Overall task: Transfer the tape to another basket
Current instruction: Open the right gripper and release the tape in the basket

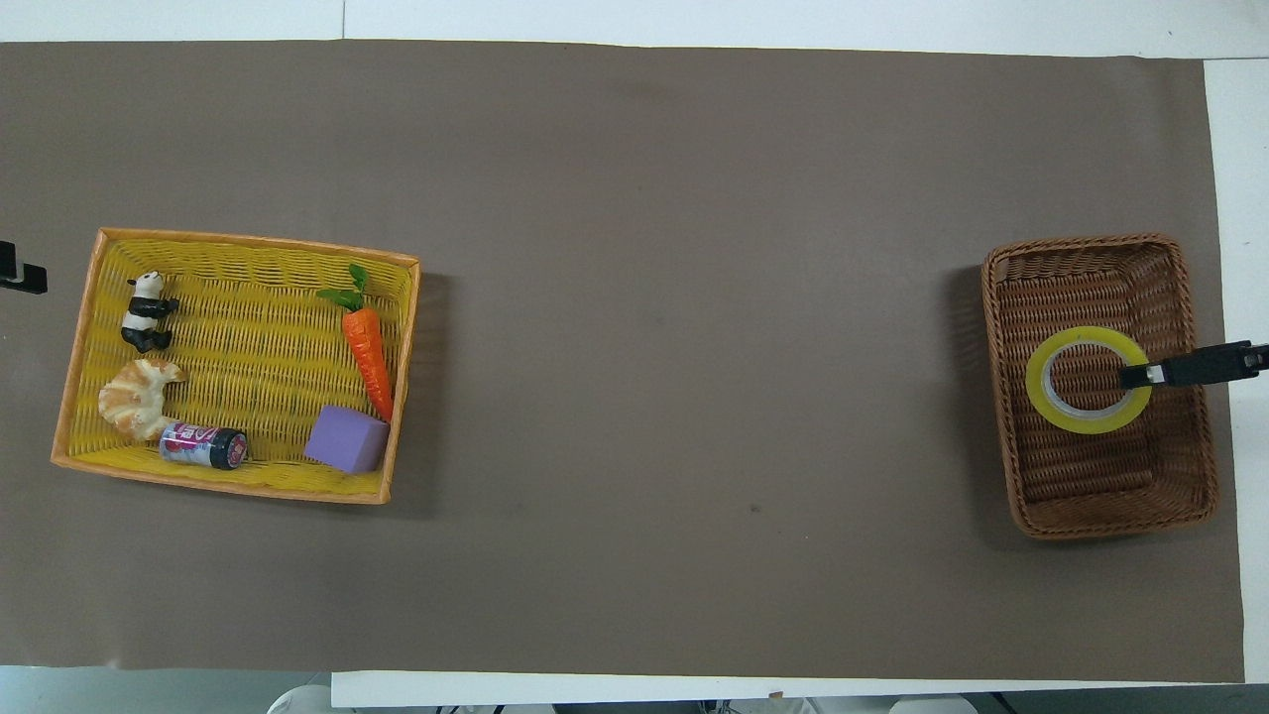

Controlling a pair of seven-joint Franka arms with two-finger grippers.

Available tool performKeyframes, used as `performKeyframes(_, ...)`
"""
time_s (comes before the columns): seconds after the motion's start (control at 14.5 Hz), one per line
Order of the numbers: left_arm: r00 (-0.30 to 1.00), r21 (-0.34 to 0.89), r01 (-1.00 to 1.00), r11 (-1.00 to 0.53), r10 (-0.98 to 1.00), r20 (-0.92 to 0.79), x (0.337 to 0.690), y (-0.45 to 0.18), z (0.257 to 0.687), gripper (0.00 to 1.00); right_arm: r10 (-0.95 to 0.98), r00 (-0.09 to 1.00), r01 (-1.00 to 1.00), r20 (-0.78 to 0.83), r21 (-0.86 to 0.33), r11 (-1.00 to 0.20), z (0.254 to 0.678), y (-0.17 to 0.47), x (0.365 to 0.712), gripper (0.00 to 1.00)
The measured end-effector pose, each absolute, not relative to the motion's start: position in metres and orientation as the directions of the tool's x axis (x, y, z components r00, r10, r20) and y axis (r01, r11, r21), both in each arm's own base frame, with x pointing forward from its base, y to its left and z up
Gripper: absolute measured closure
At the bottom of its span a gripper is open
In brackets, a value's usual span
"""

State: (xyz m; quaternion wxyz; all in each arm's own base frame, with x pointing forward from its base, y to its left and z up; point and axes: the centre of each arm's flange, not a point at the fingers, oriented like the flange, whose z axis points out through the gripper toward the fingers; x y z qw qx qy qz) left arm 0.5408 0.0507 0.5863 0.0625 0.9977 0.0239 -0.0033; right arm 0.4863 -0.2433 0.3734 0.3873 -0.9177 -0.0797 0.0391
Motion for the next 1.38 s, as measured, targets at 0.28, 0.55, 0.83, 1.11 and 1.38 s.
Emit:
performKeyframes(0.28, 0.999, 0.073, 0.04, -0.997, 0.04, -0.001, 0.541, 0.054, 0.588, 0.0, 0.208, 0.978, 0.146, 0.003, -0.723, -0.675, 0.341, -0.256, 0.481, 0.46)
performKeyframes(0.55, 0.999, -0.056, -0.034, -0.998, -0.035, 0.012, 0.544, 0.034, 0.598, 0.0, 0.216, 0.976, 0.168, 0.023, -0.709, -0.685, 0.325, -0.256, 0.478, 0.46)
performKeyframes(0.83, 0.994, -0.097, -0.104, -0.99, -0.106, 0.009, 0.544, -0.002, 0.617, 0.0, 0.22, 0.975, 0.172, 0.02, -0.694, -0.699, 0.322, -0.258, 0.477, 0.46)
performKeyframes(1.11, 0.995, -0.095, -0.095, -0.991, -0.095, -0.008, 0.547, 0.002, 0.626, 0.0, 0.232, 0.973, 0.186, 0.022, -0.673, -0.716, 0.324, -0.259, 0.479, 0.17)
performKeyframes(1.38, 0.996, -0.088, -0.087, -0.992, -0.087, -0.006, 0.549, 0.006, 0.627, 0.0, 0.281, 0.96, 0.232, 0.018, -0.612, -0.756, 0.345, -0.264, 0.485, 0.0)
